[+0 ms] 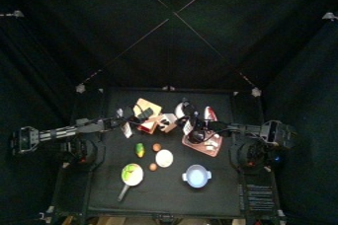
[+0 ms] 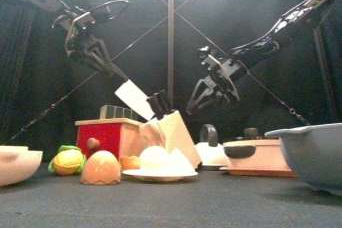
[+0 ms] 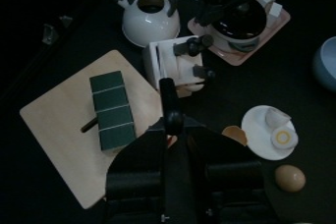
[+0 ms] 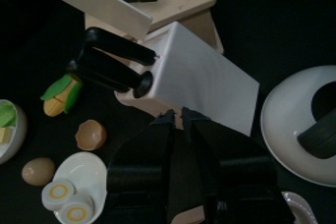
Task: Put cleaver back in holder
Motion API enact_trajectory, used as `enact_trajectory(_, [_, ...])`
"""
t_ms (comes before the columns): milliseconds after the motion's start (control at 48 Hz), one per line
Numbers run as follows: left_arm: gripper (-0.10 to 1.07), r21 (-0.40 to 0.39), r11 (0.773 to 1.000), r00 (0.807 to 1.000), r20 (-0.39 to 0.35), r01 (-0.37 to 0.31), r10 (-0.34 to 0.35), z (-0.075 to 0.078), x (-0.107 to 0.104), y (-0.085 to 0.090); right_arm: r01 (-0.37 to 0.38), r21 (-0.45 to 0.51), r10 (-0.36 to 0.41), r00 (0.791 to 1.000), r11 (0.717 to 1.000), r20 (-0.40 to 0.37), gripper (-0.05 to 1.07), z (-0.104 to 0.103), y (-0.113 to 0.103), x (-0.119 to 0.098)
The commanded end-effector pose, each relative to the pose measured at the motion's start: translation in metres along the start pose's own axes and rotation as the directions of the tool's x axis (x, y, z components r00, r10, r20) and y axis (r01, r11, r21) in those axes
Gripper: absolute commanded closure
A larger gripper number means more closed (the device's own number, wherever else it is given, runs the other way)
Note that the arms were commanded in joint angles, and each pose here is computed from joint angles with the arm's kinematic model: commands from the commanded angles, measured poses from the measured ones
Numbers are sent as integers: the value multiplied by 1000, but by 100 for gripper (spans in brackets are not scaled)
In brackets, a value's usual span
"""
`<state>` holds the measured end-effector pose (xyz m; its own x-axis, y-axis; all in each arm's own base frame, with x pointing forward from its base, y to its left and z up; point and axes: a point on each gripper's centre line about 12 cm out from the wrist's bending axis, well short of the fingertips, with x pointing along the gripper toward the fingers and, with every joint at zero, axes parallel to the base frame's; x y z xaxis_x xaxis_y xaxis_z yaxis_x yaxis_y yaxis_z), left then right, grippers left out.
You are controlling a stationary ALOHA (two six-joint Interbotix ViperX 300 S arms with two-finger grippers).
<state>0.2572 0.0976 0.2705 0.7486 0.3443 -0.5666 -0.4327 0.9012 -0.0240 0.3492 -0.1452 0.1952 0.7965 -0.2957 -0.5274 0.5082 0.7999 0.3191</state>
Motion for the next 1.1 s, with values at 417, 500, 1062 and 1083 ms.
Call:
enact_trajectory(417, [52,-14,1000,1000,3,12,-12,4,15,-2,-10,5,10,999,1000,41,46,16,2,1])
enact_trajectory(500, [52,-14,1000,1000,2,12,-12,6,18,-2,-4,9,4,999,1000,34,46,15,0,4])
enact_trajectory(1062, [52,-42,999,999,34,22,-21,23,43,-2,6,16,-7,1000,1000,8,46,10,-3,18])
enact_trajectory(1083, [52,-41,999,999,32,24,-23,22,44,-3,8,14,-8,1000,1000,7,46,10,-3,18])
